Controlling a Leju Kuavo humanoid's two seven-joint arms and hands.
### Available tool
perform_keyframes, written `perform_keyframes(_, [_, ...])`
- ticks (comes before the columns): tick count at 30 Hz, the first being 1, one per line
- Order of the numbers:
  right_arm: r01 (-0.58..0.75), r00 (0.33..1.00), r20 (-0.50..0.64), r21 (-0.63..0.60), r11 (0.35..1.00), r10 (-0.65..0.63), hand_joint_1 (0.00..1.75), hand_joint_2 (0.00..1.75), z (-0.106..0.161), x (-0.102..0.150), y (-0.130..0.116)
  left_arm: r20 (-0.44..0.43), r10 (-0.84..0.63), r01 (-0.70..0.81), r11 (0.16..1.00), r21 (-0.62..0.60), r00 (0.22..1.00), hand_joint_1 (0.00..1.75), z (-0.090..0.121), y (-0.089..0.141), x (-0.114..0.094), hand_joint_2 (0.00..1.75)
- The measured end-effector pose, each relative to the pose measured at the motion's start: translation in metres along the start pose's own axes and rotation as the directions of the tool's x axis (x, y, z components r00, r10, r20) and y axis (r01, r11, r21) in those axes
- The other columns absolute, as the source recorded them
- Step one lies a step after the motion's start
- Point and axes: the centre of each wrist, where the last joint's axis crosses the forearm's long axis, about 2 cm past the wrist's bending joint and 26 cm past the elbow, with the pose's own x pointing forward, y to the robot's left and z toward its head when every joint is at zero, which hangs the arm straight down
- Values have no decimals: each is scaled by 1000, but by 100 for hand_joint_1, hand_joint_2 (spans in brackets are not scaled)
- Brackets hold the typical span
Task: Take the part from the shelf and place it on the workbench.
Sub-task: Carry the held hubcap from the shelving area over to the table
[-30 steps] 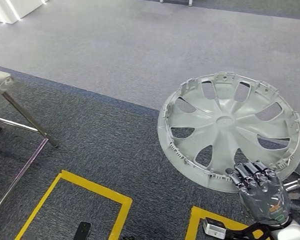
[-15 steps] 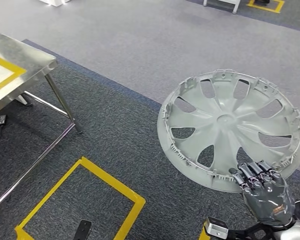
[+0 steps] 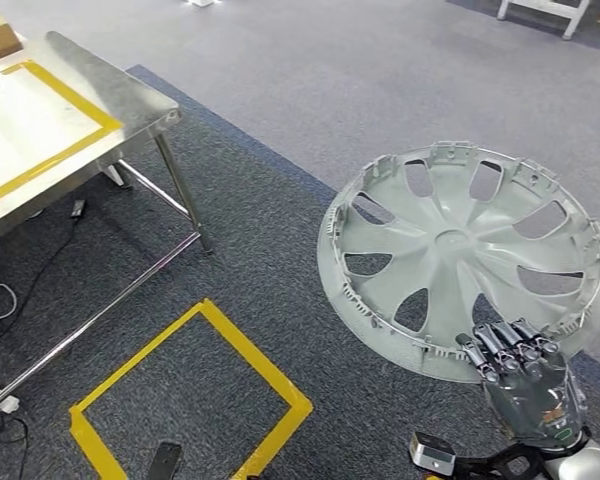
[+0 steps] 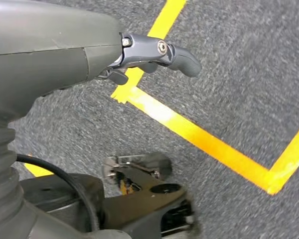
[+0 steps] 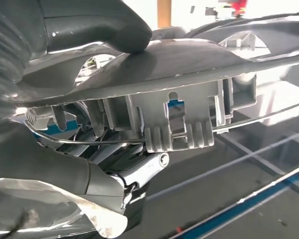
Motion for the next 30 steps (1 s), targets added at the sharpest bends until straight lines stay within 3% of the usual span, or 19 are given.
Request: perform_keyframes(30, [-10, 1000, 12, 4, 1000, 10, 175, 175, 0, -5, 3, 8, -8, 8, 1000, 4, 1000, 0, -2, 1, 2, 175])
